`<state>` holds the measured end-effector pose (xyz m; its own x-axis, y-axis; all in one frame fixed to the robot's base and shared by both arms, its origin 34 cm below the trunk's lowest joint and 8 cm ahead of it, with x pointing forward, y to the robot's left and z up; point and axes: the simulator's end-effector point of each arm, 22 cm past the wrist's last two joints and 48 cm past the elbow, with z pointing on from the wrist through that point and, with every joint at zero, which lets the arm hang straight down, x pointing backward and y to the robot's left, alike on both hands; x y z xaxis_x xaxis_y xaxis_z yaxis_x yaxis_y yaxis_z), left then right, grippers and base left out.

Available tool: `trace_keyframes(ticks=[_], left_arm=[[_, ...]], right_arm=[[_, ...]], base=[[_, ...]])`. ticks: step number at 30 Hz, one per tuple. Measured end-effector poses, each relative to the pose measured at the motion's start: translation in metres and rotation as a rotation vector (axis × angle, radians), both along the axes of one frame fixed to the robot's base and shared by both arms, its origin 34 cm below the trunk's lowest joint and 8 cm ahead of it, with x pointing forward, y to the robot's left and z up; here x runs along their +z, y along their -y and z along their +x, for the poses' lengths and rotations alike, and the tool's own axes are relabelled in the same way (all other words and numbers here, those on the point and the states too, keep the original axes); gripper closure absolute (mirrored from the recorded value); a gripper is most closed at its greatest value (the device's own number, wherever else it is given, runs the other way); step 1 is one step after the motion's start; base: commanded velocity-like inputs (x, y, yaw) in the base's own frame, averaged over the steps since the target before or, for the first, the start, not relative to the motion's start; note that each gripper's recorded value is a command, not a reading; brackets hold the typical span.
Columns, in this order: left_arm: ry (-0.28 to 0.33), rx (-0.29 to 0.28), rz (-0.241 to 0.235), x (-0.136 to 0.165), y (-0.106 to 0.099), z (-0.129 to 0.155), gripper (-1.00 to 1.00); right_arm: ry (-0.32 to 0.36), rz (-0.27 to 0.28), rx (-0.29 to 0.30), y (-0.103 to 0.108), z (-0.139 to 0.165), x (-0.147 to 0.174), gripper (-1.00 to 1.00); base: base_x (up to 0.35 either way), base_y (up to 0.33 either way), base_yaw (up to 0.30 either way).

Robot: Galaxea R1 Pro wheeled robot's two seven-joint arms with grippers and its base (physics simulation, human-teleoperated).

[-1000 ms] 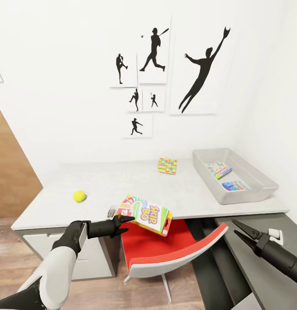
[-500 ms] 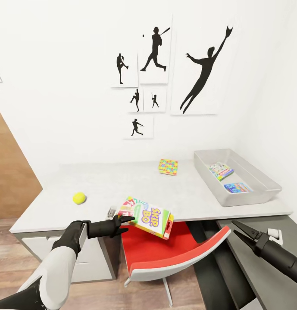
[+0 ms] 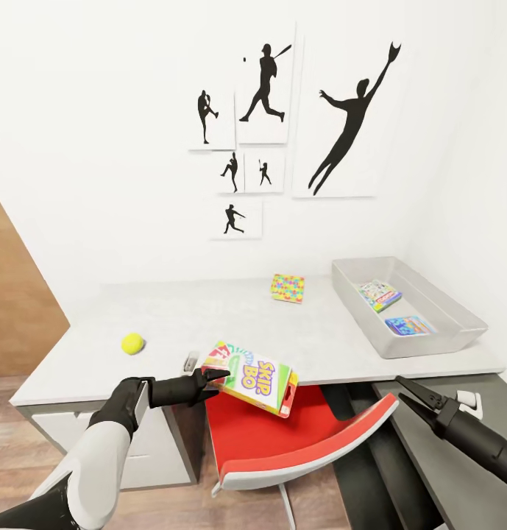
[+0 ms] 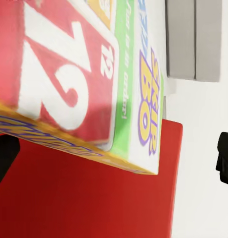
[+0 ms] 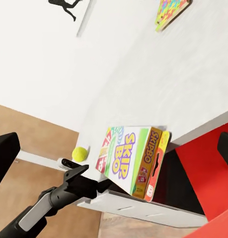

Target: Put all the toys in the child's room - the three board games (two on the bed and one on the table), the two jigsaw puzzles on the table, and the tennis ball on the table - inside the toy box on the table in the child's room.

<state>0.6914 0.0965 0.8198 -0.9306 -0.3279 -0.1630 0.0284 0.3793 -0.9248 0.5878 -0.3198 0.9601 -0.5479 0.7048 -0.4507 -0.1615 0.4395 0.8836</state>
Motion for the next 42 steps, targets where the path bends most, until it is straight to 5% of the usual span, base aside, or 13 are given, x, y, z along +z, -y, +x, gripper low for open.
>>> trace_keyframes(ticks=[42], left_arm=[[0.002,0.000,0.000,0.0001,0.0000,0.0002,-1.00]], right_arm=[[0.000,0.000,0.000,0.0000,-0.0001,-0.0001,-1.00]], base=[[0.000,-0.027,0.000]])
